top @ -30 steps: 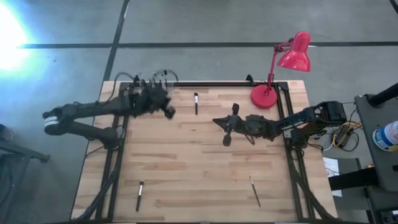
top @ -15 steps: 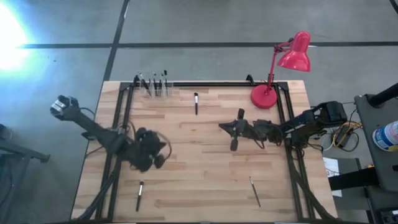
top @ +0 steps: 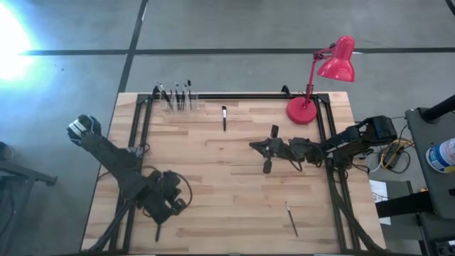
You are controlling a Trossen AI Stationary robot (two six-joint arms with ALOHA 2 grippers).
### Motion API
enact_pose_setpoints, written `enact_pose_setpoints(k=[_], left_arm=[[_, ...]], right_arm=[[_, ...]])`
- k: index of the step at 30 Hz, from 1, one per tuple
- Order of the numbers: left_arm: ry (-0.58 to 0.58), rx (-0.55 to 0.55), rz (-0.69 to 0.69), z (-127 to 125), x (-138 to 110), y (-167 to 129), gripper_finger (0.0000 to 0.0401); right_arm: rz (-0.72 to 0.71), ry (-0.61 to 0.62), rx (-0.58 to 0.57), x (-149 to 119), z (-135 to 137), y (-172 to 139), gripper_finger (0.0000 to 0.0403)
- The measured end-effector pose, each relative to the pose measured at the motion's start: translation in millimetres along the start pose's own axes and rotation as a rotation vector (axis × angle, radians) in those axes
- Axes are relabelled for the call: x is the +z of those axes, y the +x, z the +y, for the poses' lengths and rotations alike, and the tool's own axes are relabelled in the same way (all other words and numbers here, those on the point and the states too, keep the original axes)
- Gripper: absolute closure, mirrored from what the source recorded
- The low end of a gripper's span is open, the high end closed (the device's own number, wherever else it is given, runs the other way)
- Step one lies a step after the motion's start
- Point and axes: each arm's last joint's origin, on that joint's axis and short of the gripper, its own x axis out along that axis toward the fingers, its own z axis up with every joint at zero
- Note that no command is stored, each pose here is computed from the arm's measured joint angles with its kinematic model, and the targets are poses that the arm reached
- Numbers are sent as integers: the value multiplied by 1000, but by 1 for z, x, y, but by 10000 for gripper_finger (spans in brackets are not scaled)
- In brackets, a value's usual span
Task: Pick & Place Makeup Brushes
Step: Put the blush brush into the transparent organizer
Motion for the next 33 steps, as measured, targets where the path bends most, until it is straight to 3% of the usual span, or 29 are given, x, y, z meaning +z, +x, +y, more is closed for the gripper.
enact_pose_setpoints(k=[6,10,20,33], left_arm=[[-116,186,136,-3,-29,6,401],[-153,225,236,-7,-49,12,401],[-272,298,213,-6,-67,21,399],[-365,298,260,-9,-69,22,301]], right_arm=[[4,11,5,0,1,0,394],[4,11,5,0,1,0,394],[5,16,5,-1,1,0,394],[8,18,5,-1,1,0,394]])
